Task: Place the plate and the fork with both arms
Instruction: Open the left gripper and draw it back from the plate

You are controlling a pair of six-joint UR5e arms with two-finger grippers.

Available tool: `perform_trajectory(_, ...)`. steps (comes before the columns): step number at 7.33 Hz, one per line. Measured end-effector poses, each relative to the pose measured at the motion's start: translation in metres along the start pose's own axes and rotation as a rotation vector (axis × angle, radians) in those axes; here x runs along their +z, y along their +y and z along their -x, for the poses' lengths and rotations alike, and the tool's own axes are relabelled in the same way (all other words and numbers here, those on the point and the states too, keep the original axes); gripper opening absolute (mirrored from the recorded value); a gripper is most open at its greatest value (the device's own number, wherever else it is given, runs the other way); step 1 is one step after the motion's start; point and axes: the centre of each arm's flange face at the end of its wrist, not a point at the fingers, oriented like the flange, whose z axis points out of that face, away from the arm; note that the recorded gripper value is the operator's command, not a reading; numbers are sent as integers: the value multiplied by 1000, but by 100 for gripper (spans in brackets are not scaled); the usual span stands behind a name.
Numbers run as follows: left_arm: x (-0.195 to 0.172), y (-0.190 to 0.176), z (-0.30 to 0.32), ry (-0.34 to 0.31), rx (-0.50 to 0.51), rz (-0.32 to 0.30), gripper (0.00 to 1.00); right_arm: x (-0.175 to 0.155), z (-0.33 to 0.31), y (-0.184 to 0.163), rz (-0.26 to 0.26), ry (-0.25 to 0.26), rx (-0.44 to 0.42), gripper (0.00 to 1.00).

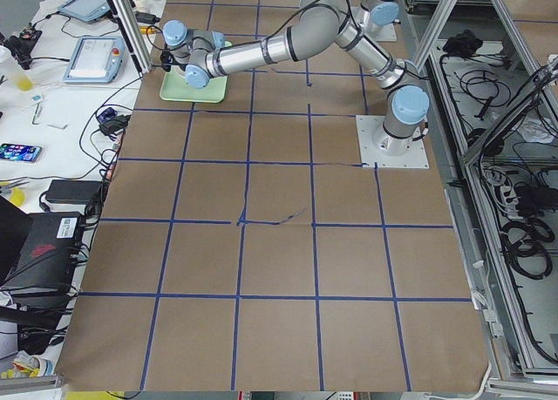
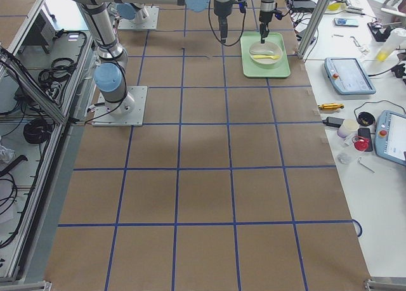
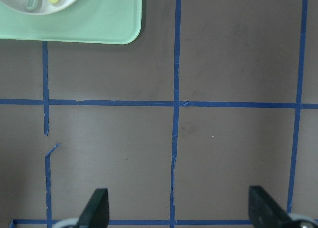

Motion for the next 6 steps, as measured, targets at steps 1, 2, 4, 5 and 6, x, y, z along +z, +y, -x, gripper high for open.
perform_trajectory(1,-3,4,-1,8,5,-32,100,0,0,0,0,0,0,100)
perform_trajectory(2,-13,12,-2,10,15,-63,100,0,0,0,-1,1,-1,100)
perform_trajectory(4,-68,41,10,-114,11,-105,100,-1,0,-1,-3,-2,-2,100)
perform_trajectory(5,-106,65,14,-215,-4,-89,100,-2,-1,-1,-3,-1,-1,100)
perform_trajectory(6,-144,93,13,-283,-15,-53,100,-2,-1,-1,-3,1,-1,100)
